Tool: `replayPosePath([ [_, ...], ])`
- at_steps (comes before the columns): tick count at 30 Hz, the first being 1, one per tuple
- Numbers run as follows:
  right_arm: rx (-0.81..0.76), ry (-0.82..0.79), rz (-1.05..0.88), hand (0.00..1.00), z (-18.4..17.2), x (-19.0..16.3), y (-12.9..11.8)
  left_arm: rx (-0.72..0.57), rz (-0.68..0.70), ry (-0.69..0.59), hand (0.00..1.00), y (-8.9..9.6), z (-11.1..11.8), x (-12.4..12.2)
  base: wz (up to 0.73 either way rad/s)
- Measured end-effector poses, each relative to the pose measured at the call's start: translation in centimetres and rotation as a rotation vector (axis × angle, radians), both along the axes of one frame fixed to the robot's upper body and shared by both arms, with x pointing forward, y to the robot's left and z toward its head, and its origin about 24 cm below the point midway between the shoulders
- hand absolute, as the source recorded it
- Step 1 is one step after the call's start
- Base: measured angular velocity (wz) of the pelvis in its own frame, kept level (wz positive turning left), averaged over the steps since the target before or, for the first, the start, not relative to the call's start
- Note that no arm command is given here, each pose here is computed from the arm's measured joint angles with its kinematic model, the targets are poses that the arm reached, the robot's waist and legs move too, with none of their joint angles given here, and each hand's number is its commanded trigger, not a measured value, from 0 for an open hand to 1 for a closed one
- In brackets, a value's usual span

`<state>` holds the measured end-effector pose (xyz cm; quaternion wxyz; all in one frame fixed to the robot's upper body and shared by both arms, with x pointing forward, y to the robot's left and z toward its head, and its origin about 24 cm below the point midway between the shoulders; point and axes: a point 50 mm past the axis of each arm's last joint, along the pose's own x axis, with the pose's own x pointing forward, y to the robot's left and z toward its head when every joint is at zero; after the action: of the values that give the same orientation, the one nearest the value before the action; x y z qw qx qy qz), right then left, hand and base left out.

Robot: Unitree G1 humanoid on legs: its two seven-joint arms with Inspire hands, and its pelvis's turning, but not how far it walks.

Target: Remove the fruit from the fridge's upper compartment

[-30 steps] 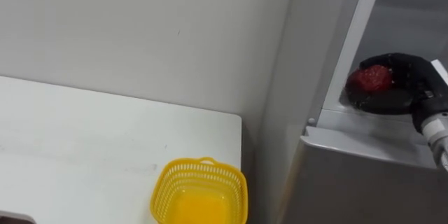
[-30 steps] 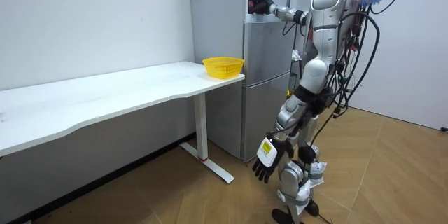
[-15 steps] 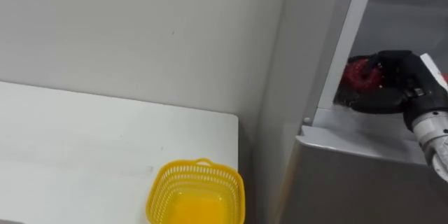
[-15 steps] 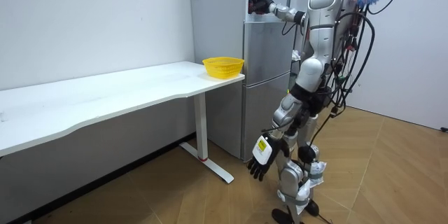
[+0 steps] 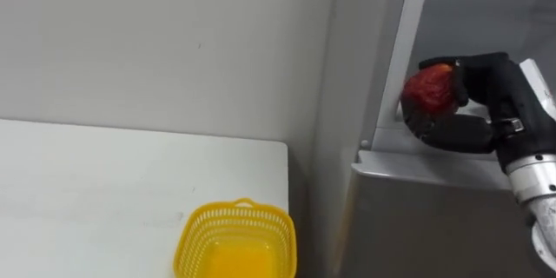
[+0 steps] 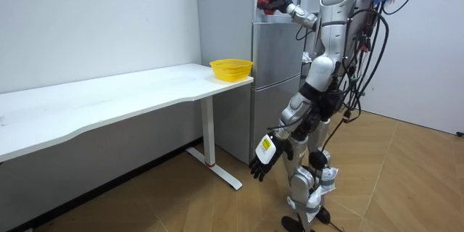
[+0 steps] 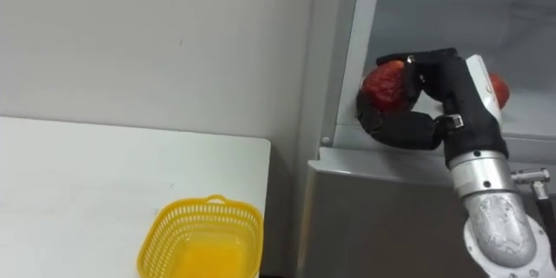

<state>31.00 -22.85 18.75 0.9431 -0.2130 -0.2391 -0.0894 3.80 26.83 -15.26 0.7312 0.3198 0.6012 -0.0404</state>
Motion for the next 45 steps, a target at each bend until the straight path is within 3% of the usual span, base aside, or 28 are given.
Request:
replayPosePath([
  [14,-0.062,-0.298,0.072,1.00,2.6,-4.7,4.3,-0.036,-0.023,0.029,0.00,-1.6,-0.8,-1.3,0.00],
  [19,-0.136,-0.334,0.113,1.00,2.4,-6.5,5.8,-0.035,-0.031,0.040,0.00,-1.7,-0.9,-1.6,0.00],
  [32,-0.294,-0.323,0.353,1.00,1.2,-8.4,10.7,-0.075,-0.067,-0.002,0.00,-2.2,-1.0,0.2,-0.05],
  [39,-0.401,-0.332,0.370,1.00,0.9,-7.7,11.8,-0.080,-0.087,0.010,0.00,-2.2,-1.0,0.3,0.11],
  [45,-0.462,-0.145,0.343,1.00,-2.7,-4.7,11.7,-0.091,-0.101,-0.014,0.00,-2.2,-0.8,1.5,0.09],
])
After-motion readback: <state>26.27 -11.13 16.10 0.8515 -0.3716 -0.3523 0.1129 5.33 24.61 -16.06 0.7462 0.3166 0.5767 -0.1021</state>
